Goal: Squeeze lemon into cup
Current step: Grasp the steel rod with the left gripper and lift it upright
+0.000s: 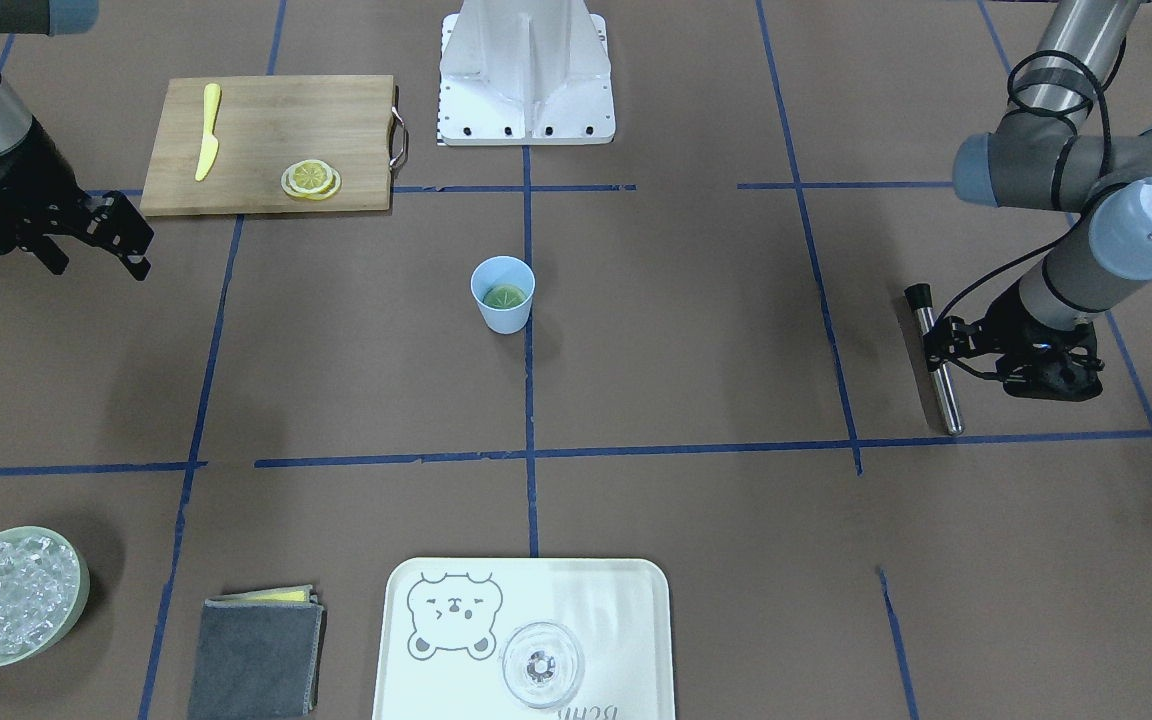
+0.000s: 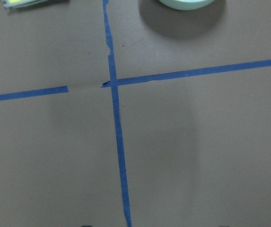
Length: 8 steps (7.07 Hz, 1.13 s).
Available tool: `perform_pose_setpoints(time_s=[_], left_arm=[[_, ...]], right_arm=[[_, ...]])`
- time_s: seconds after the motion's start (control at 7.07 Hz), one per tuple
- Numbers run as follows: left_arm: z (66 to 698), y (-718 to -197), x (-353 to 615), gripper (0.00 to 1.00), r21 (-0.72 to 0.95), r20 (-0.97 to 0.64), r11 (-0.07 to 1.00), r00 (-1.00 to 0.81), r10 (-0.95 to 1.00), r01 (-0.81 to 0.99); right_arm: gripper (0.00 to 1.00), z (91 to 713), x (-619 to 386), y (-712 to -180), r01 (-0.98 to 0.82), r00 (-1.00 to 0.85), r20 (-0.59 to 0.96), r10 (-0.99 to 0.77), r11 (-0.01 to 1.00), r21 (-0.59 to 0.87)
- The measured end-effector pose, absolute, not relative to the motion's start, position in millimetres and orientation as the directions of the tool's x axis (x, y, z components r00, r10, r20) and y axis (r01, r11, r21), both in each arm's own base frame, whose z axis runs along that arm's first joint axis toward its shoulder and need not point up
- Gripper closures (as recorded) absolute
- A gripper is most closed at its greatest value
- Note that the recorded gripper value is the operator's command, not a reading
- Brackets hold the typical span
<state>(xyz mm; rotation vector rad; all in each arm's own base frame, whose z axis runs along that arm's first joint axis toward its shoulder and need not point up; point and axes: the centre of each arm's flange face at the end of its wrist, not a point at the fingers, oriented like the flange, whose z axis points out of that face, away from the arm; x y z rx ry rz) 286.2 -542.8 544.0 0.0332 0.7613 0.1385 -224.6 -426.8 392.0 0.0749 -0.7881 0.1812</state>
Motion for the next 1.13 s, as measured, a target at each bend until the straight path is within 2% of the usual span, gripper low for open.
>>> perform_pose_setpoints(time_s=[0.28, 0.42, 0.57, 1.13], left_arm=[[546, -547, 303, 0.32, 0.077, -0.681, 0.988, 0.716, 0.151, -0.135], [547, -546, 307, 0.58, 0.075, -0.68, 0.987, 0.717, 0.154, -0.141], [548, -546, 309, 1.0, 0.073, -0.678, 0.987, 0.718, 0.155, -0.144], [543, -547, 309, 1.0, 0.082, -0.679, 0.986, 0.716, 0.16, -0.143]], right_arm=[[0.05, 392, -225, -427, -0.191, 0.689, 0.712, 0.135, 0.982, -0.001], [0.05, 392, -225, -427, -0.192, 0.688, 0.713, 0.135, 0.981, -0.001], [0.05, 391, -225, -427, -0.192, 0.687, 0.714, 0.135, 0.981, -0.001], [0.04, 390, -225, -427, -0.192, 0.686, 0.716, 0.133, 0.981, 0.002]])
